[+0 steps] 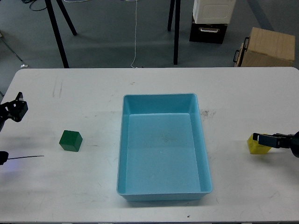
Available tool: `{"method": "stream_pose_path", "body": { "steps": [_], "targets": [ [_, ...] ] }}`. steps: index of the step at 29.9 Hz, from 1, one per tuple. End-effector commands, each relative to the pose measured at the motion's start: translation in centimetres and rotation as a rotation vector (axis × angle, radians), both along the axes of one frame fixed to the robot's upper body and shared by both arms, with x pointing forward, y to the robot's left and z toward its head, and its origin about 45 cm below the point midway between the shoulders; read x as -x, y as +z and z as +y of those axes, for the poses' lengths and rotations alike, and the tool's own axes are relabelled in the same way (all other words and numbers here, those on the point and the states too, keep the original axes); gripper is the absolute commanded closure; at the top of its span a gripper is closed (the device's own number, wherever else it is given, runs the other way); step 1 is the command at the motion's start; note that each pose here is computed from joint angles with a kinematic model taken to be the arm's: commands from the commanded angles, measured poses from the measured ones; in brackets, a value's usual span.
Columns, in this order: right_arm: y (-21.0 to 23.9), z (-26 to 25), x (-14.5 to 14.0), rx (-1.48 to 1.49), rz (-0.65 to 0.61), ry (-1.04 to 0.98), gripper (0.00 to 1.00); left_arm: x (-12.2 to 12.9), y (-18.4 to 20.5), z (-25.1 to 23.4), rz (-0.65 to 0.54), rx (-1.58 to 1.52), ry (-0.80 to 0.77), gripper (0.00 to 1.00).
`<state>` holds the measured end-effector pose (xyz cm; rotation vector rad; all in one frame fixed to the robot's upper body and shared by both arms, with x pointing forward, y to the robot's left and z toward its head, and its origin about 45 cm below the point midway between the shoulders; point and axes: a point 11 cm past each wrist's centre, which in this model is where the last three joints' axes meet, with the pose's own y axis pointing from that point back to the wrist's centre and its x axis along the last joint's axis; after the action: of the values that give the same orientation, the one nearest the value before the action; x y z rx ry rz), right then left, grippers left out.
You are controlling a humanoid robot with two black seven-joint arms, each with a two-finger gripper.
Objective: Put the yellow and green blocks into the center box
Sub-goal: 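Reach the right gripper to the yellow cube and grasp it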
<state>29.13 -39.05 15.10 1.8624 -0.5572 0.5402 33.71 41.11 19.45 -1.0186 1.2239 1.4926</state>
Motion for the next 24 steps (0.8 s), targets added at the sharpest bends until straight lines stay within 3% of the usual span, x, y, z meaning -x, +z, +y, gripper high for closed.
{"method": "stream_pose_path", "body": {
  "steps": [1, 24],
  "targets": [
    [-0.4, 0.0, 0.3, 0.005, 0.013, 0.004, 0.01, 0.0, 0.1, 0.1, -0.002, -0.001, 0.002, 0.00],
    [-2.0, 0.3, 0.4, 0.010, 0.041, 0.008, 0.02, 0.0, 0.0, 0.0, -0.002, -0.001, -0.002, 0.00]
  ]
}}
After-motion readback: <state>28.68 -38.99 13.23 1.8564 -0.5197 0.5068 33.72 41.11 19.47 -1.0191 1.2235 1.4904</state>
